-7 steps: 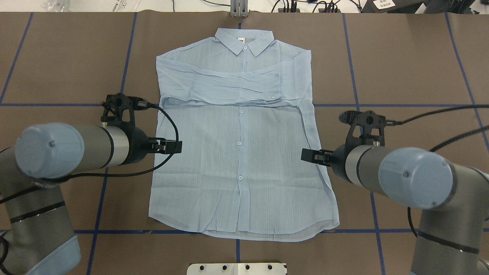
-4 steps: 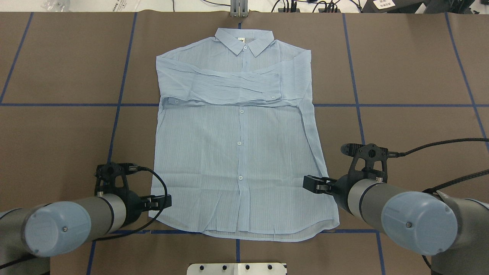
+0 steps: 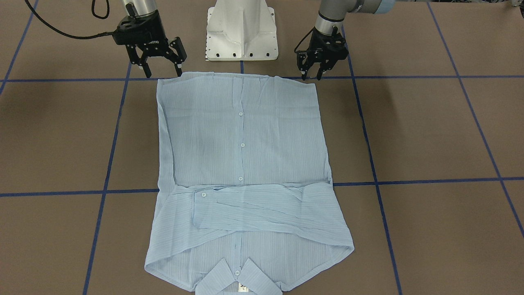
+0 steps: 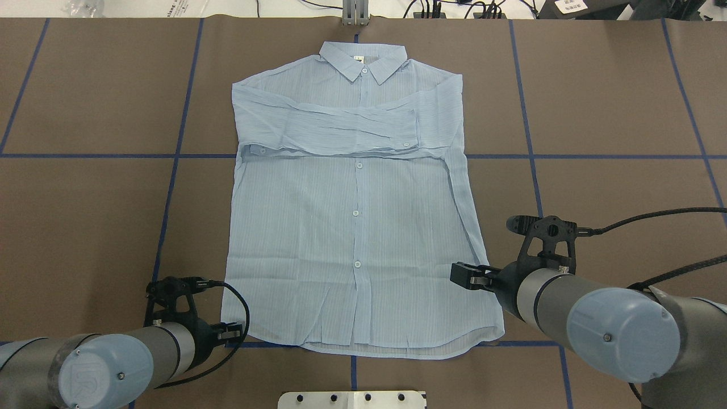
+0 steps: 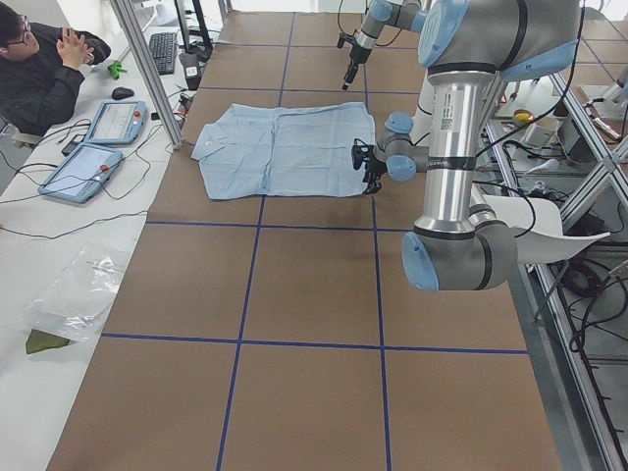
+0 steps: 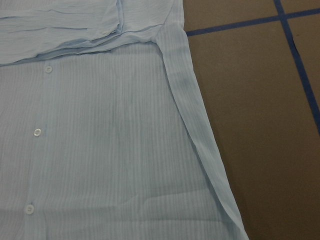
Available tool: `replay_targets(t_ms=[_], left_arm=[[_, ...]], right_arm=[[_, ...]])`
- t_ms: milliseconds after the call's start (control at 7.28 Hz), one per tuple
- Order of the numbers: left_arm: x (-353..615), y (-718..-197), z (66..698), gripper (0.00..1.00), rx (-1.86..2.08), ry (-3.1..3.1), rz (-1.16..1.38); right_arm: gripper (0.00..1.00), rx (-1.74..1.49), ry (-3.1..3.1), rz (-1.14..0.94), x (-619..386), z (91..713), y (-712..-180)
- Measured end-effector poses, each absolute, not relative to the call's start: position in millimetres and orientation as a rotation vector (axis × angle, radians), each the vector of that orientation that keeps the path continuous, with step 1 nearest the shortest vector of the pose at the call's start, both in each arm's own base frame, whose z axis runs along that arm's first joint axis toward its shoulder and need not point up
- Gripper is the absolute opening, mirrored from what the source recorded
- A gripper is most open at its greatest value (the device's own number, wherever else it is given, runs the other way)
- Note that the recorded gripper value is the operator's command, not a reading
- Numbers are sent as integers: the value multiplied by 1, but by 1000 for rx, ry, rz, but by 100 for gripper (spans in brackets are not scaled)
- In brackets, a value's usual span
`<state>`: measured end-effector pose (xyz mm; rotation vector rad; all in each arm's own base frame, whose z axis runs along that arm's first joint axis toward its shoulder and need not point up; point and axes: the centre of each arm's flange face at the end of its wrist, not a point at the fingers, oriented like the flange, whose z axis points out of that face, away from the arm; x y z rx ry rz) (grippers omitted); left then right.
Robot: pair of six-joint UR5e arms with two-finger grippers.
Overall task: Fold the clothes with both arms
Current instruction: 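Lower both grippers onto the hem corners nearest the robot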
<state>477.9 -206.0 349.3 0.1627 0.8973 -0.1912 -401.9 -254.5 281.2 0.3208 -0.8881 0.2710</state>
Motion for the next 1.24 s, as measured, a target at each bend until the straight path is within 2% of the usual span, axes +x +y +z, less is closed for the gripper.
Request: replay_targets(t_ms=[549, 687, 961, 1236], left_arm=[[486, -206, 358, 56, 160, 876, -180], [489, -206, 359, 50, 160, 873, -179], [492, -207, 357, 22, 160, 877, -181], [492, -210, 358, 21, 164, 874, -187]], right_arm=[[100, 321, -888, 272, -401, 281, -255], [100, 321, -888, 272, -402, 281, -255], [100, 322, -887, 273, -402, 281, -255], [100, 321, -887, 272, -402, 282, -255]])
